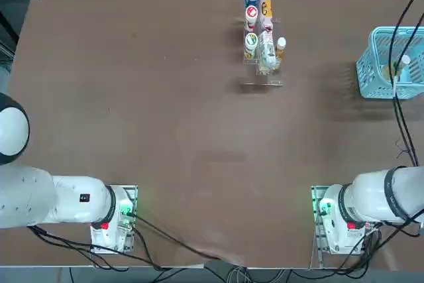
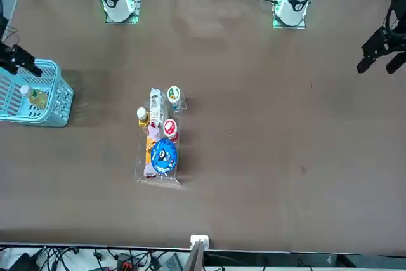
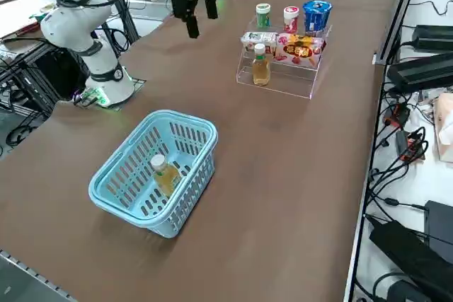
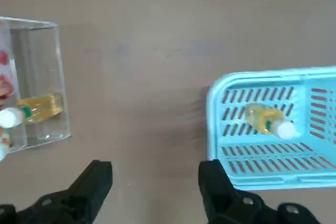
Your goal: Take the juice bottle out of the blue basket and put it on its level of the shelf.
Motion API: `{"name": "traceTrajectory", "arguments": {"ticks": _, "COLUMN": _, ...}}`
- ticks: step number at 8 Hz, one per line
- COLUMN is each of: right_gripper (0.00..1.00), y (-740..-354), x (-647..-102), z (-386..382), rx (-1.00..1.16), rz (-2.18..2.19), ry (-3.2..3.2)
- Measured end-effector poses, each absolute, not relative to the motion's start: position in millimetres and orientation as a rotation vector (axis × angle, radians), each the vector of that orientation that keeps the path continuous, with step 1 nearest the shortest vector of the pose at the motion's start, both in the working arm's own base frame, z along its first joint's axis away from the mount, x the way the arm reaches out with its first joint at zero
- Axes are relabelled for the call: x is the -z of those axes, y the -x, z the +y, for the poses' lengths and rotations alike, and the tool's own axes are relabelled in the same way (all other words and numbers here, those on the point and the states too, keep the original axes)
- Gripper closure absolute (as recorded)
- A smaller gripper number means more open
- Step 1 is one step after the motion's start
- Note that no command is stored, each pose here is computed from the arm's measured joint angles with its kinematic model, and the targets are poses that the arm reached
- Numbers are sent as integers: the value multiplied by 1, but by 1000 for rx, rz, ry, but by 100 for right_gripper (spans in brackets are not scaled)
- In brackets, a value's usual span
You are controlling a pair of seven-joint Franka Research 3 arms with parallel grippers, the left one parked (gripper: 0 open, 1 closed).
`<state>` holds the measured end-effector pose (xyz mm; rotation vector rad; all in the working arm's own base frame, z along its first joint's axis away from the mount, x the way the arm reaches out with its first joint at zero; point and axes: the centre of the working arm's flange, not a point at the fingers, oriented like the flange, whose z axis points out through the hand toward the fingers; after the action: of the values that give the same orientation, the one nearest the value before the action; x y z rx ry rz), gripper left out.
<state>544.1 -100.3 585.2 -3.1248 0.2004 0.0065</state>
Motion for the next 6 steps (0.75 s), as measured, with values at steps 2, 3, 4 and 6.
{"name": "traceTrajectory", "arguments": {"ticks": 2, "right_gripper": 0, "y": -544, "x": -567, "z": -146, "rx": -24, "rz": 232, "ry": 3124}}
{"name": "traceTrajectory", "arguments": {"ticks": 3, "right_gripper": 0, "y": -541, "x": -554, "z": -173, "rx": -29, "rz": 224, "ry": 3124}}
{"name": "traceTrajectory", "arguments": {"ticks": 4, "right_gripper": 0, "y": -535, "x": -538, "z": -202, "rx": -24, "rz": 210, "ry": 3127}}
{"name": "traceTrajectory", "arguments": {"ticks": 6, "right_gripper": 0, "y": -516, "x": -500, "z": -257, "rx": 7, "rz": 159, "ry": 3138}}
